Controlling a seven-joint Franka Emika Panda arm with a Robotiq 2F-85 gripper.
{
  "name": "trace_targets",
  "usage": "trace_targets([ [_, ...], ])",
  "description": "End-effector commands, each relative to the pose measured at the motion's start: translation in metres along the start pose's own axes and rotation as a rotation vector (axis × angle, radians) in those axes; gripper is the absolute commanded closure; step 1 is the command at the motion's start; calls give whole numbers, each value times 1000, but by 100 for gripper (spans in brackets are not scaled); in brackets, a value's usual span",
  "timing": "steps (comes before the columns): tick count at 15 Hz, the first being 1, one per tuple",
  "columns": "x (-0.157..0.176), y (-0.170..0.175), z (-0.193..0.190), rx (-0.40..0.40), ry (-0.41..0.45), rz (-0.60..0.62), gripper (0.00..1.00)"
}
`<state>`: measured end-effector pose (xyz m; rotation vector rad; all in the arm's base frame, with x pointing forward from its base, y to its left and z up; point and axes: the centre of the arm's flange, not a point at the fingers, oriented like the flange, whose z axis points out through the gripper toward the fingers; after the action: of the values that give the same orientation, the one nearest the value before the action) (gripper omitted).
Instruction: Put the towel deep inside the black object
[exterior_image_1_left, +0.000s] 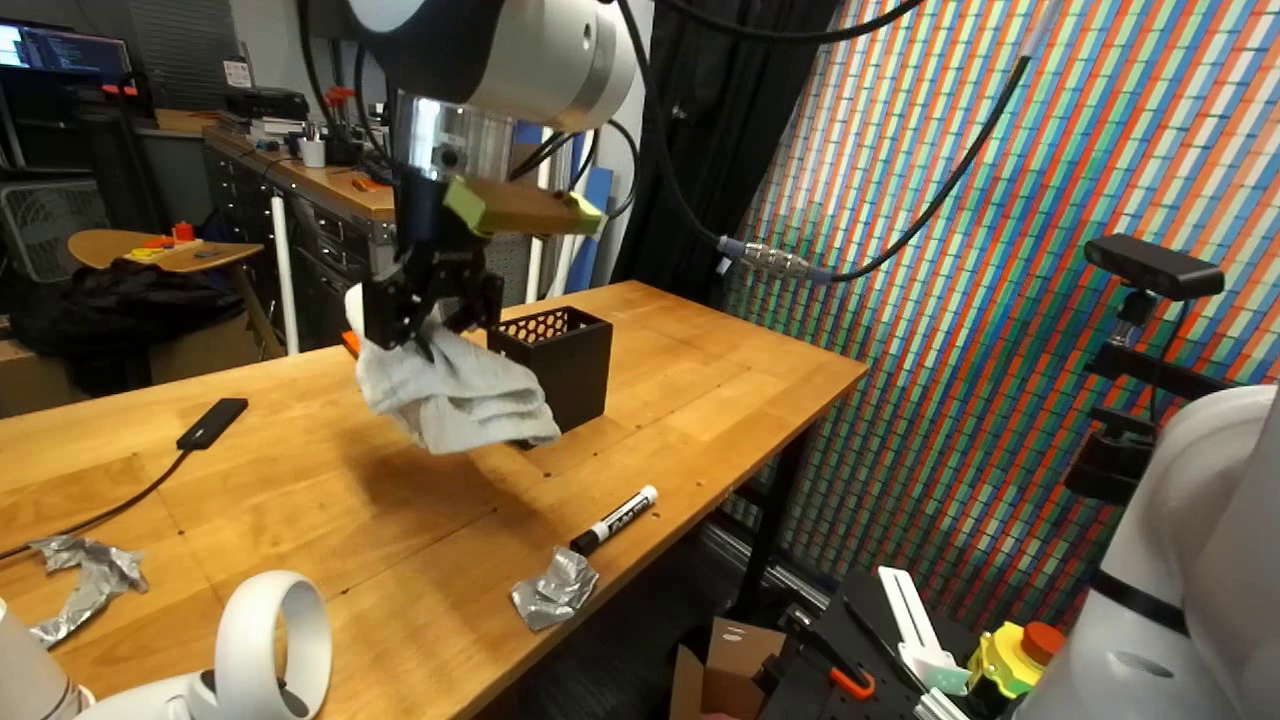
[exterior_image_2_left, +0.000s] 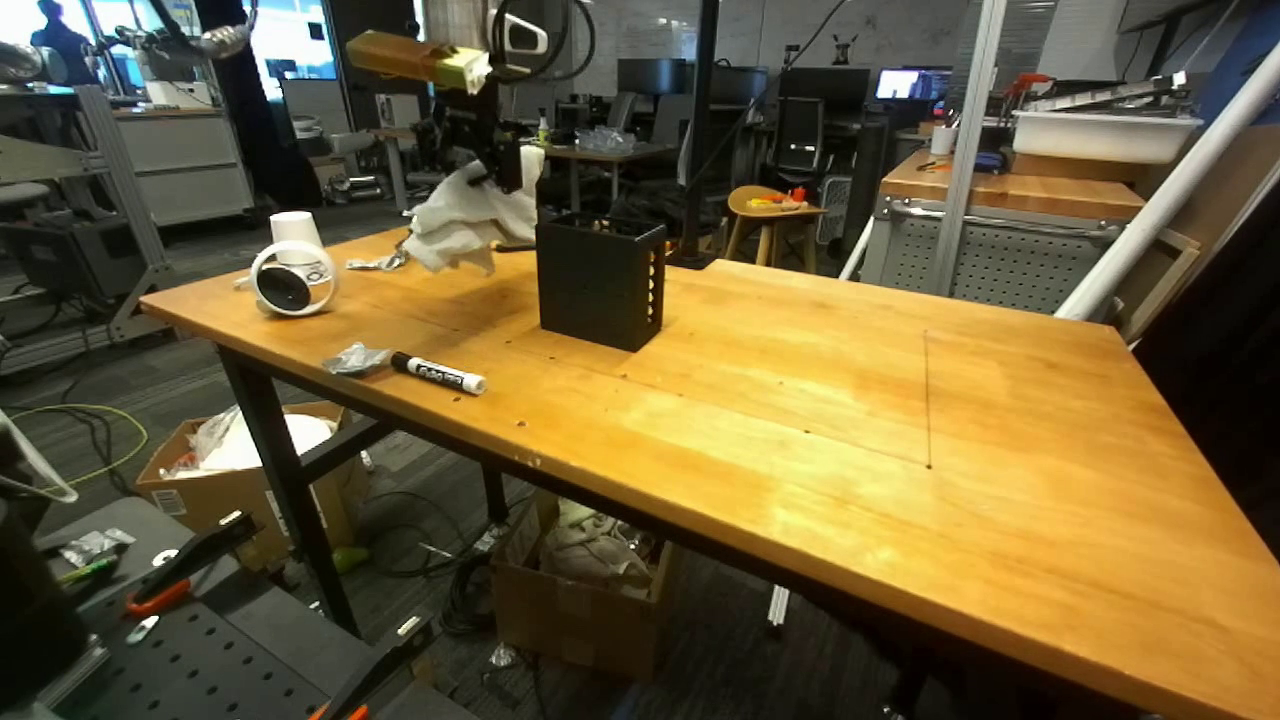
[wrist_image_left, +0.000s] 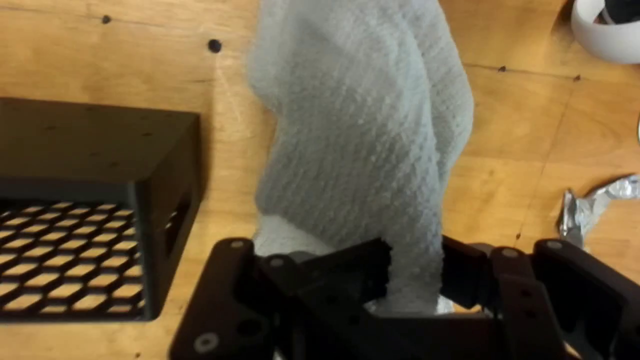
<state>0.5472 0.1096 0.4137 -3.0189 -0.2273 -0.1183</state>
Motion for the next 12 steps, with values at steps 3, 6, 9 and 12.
trace_targets([
  [3,16,58,-61,-149,137,71,90],
  [6,22,90,-70,-252,156,107,90],
  [9,25,113,-62,-316,142,119,90],
  [12,14,123,-37,-312,78,104,90],
])
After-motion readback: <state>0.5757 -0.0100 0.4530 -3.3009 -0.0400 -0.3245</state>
